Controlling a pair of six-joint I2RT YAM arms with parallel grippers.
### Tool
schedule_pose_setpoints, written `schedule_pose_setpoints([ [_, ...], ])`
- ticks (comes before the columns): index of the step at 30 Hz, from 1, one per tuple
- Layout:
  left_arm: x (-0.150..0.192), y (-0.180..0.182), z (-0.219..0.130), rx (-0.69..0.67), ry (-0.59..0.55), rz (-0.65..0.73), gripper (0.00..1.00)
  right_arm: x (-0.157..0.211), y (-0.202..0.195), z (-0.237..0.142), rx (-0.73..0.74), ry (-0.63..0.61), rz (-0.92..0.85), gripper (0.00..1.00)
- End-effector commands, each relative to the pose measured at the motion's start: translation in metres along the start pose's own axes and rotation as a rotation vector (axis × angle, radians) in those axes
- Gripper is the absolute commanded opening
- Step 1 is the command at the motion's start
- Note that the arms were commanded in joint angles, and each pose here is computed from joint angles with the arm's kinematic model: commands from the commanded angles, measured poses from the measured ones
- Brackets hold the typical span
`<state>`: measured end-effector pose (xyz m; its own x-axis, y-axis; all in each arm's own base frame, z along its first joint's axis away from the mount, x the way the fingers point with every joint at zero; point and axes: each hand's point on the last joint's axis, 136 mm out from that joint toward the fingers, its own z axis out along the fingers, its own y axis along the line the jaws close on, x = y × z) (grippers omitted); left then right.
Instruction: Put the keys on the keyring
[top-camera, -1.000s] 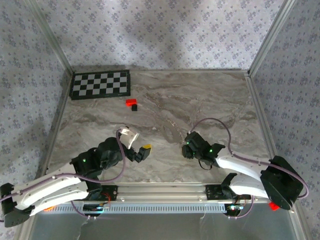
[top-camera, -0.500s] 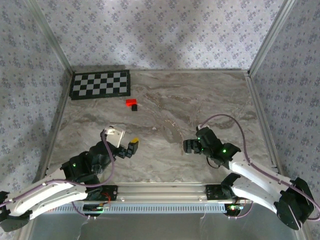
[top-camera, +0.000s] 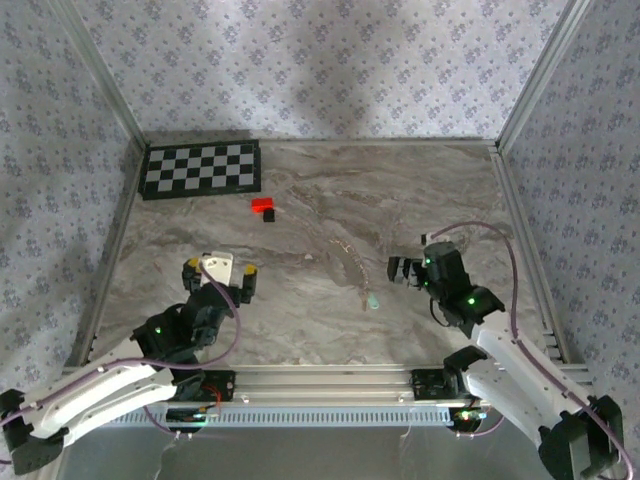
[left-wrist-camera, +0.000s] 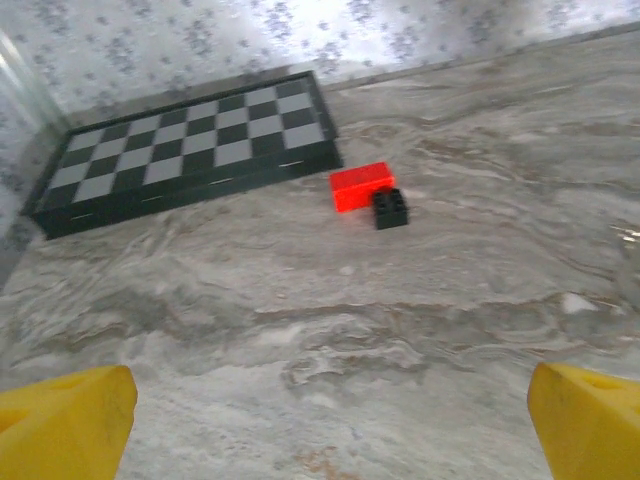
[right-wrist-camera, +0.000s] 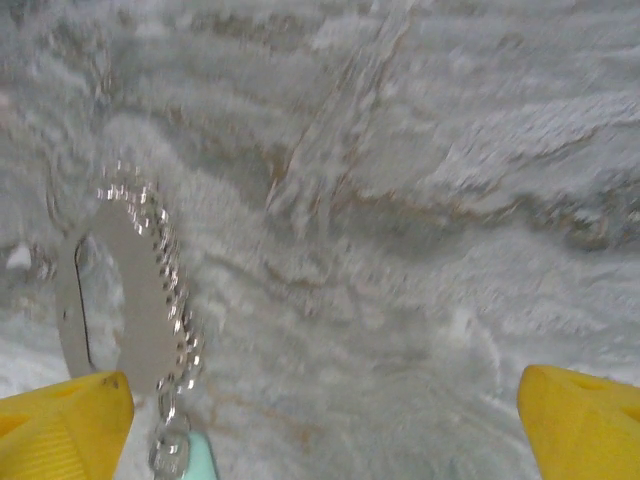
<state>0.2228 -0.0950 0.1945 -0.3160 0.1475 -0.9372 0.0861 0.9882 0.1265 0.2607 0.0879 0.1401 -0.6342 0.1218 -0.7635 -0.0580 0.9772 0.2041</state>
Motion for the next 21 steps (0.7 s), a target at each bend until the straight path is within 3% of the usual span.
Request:
schedule_pose_setpoints([
  [1, -0.013, 0.014, 0.005, -0.08, -0.046, -0.048, 1.0, -0.02, -0.009, 0.001, -0.003, -0.097, 0.005, 1.0],
  [7, -0.004, 0.034, 0.017, -0.171, -0.04, -0.05, 1.0, -0.033, -0.058, 0.003, 0.203, -0.196, 0.04, 1.0],
  [11, 0.0, 0.046, 0.024, -0.205, -0.078, -0.079, 1.0, -0.039, -0.08, -0.001, 0.25, -0.295, 0.098, 1.0],
  [16, 0.007, 0.065, 0.036, -0.269, -0.07, -0.114, 1.0, -0.032, -0.118, -0.008, 0.383, -0.325, 0.191, 1.0],
  [21, 0.004, 0.08, 0.046, -0.324, -0.082, -0.102, 1.0, -0.038, -0.128, -0.013, 0.409, -0.386, 0.188, 1.0],
])
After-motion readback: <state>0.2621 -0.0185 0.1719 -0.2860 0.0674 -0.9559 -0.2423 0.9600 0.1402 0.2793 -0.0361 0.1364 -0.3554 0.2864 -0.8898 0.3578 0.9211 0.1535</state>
